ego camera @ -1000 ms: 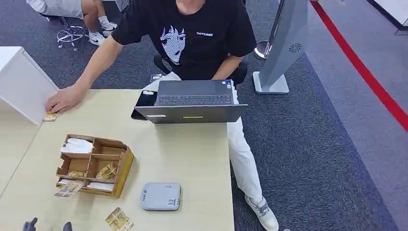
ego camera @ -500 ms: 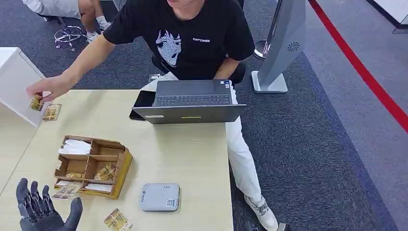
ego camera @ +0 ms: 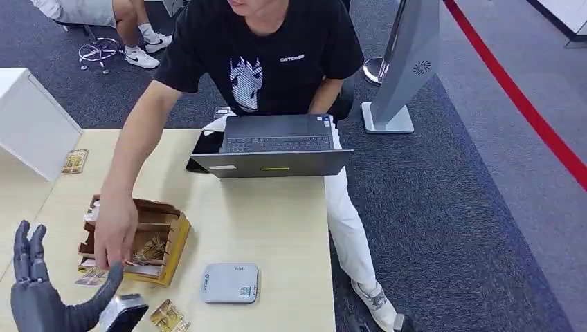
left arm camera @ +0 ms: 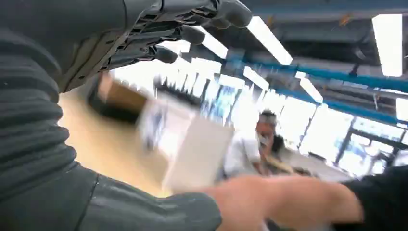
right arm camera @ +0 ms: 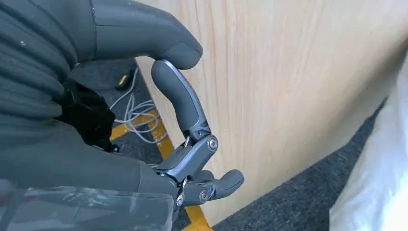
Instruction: Pass the card to the sensor for recognition and then transmit it.
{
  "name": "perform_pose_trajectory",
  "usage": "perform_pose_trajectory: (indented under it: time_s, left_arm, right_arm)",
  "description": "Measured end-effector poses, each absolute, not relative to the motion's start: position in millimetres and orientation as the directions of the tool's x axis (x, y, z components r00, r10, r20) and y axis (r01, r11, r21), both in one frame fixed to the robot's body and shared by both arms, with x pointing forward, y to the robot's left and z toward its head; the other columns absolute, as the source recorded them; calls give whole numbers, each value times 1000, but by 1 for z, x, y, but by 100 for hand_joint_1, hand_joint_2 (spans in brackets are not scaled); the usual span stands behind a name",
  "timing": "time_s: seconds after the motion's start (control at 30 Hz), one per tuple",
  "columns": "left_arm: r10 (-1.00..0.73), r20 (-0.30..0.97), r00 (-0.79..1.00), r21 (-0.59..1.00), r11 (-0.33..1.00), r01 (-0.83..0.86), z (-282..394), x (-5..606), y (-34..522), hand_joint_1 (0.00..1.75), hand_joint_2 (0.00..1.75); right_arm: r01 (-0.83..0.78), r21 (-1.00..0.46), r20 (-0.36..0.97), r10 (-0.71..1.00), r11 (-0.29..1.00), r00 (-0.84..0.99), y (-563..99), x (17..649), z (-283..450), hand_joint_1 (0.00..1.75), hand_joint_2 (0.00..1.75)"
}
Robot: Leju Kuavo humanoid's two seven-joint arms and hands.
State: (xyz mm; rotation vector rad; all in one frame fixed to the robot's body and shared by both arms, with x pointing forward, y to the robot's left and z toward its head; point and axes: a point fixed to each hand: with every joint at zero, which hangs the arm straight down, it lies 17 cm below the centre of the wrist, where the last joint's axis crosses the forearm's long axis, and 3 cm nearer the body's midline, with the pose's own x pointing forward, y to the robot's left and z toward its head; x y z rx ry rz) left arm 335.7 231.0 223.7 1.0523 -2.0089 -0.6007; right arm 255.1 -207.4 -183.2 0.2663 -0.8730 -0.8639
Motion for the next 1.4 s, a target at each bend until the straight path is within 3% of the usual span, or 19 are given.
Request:
perform_pose_trajectory:
  time_s: [0.1, 0.27, 1.4]
  left_arm:
    - [-959, 123, -256, 817, 244, -522, 219, 356, 242, 0, 175]
    - [-975, 6, -224, 855, 121, -504, 201, 376, 255, 0, 175]
    - [-968, -11, -249, 751, 156, -641, 230, 366, 259, 0, 175]
  right_arm:
    - [532, 528, 561, -742, 663, 367, -200, 262, -182, 0, 175]
    - [506, 524, 569, -723, 685, 392, -193, 269, -179, 0, 175]
    - [466, 503, 607, -681, 728, 409, -188, 278, -174, 0, 175]
